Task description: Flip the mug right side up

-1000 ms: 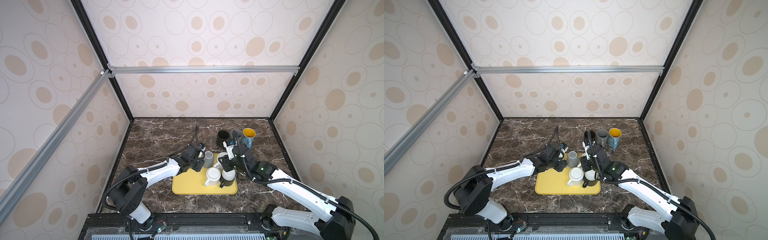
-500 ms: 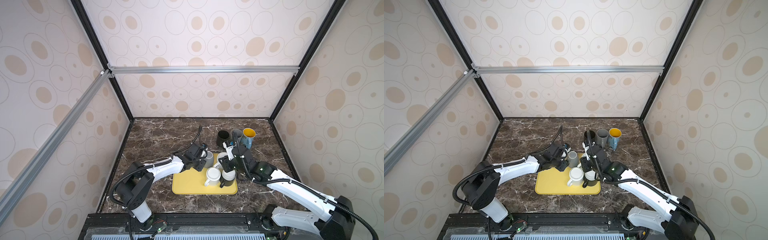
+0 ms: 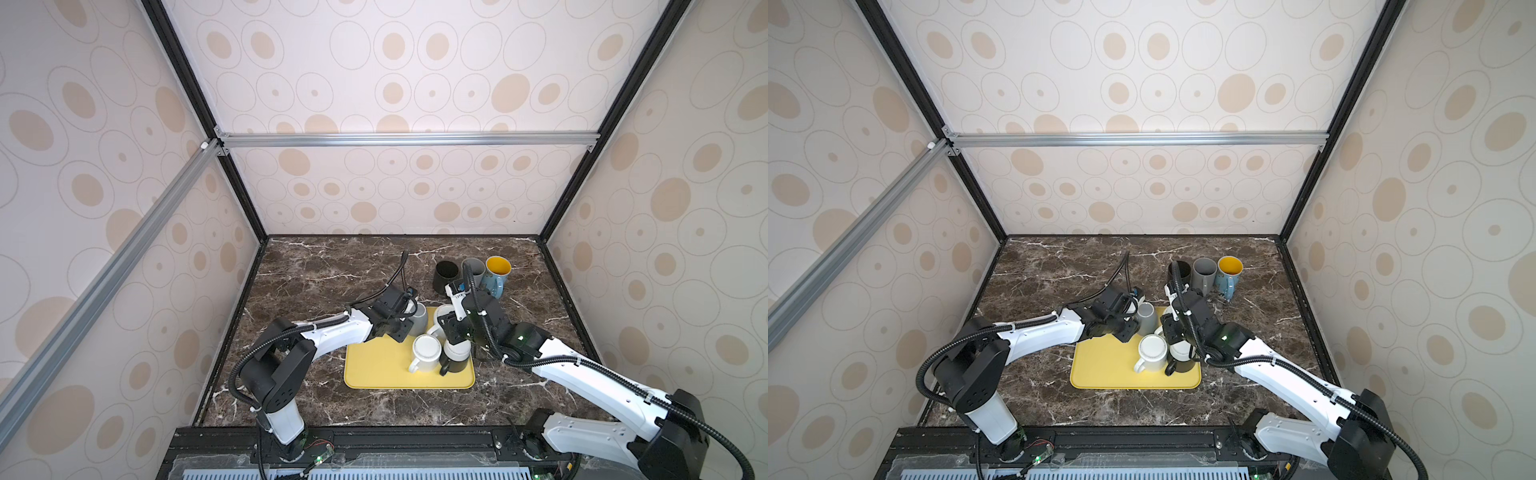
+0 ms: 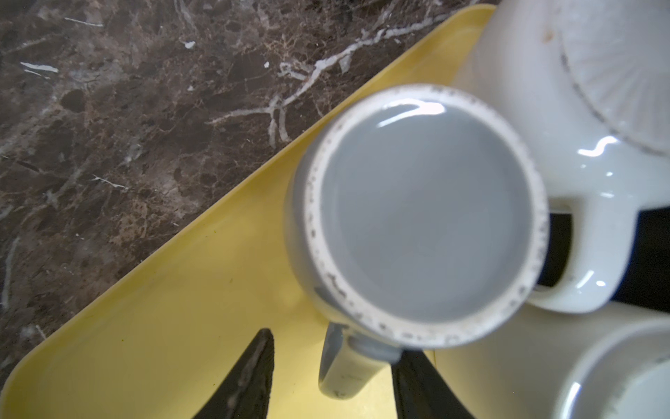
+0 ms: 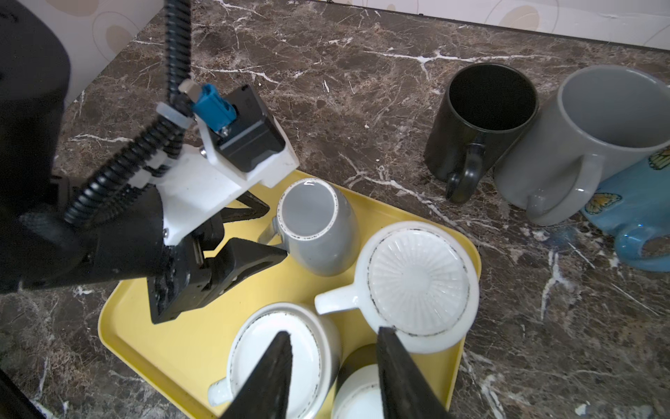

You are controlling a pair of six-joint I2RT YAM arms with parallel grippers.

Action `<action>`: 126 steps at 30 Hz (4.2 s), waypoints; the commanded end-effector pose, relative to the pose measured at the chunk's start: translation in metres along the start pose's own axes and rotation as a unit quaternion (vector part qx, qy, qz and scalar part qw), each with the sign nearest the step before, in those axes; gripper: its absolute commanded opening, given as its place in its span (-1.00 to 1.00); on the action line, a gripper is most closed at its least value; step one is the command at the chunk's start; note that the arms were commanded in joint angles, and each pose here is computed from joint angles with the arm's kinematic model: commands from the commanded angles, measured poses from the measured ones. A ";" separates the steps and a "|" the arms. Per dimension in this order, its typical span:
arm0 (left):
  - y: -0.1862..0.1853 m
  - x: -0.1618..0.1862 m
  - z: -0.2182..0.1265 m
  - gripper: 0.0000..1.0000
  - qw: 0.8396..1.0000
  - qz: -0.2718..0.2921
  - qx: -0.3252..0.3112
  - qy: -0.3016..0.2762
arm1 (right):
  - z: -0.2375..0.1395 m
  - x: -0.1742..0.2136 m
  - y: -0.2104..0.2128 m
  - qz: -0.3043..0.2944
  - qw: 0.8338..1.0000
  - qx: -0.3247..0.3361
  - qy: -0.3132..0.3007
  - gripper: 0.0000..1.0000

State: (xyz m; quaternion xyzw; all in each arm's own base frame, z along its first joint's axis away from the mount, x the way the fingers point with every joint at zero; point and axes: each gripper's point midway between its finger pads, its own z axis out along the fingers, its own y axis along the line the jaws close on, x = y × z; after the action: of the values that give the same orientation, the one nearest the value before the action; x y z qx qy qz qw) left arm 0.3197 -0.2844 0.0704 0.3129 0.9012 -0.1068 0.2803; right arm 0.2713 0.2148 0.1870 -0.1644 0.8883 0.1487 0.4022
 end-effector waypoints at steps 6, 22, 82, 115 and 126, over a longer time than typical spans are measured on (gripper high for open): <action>-0.001 -0.011 -0.001 -0.08 1.000 0.019 0.005 -0.005 | 0.001 0.006 -0.007 -0.006 1.000 0.018 0.003 -0.16; 0.000 -0.010 0.002 -0.28 1.000 0.019 0.001 0.000 | 0.004 0.011 -0.011 -0.005 1.000 0.027 0.006 -0.16; 0.031 -0.089 -0.175 -1.00 0.942 -0.099 -0.048 -0.317 | -0.013 -0.014 0.013 0.042 0.996 -0.053 -0.063 -0.17; -0.037 -0.112 -0.301 -1.00 0.727 -0.179 0.336 -0.572 | -0.094 -0.069 0.053 0.154 0.901 -0.325 -0.243 0.02; -0.032 -0.106 -0.317 -1.00 0.653 -0.217 0.402 -0.605 | -0.124 -0.103 0.066 0.182 0.833 -0.433 -0.291 -0.11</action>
State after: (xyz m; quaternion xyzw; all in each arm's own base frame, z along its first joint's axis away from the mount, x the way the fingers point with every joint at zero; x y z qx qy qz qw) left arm 0.2490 -0.2681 0.3365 0.0636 0.5514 -0.6260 0.5478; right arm 0.2398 0.2433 0.3241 -0.0903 0.6438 0.5836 0.4865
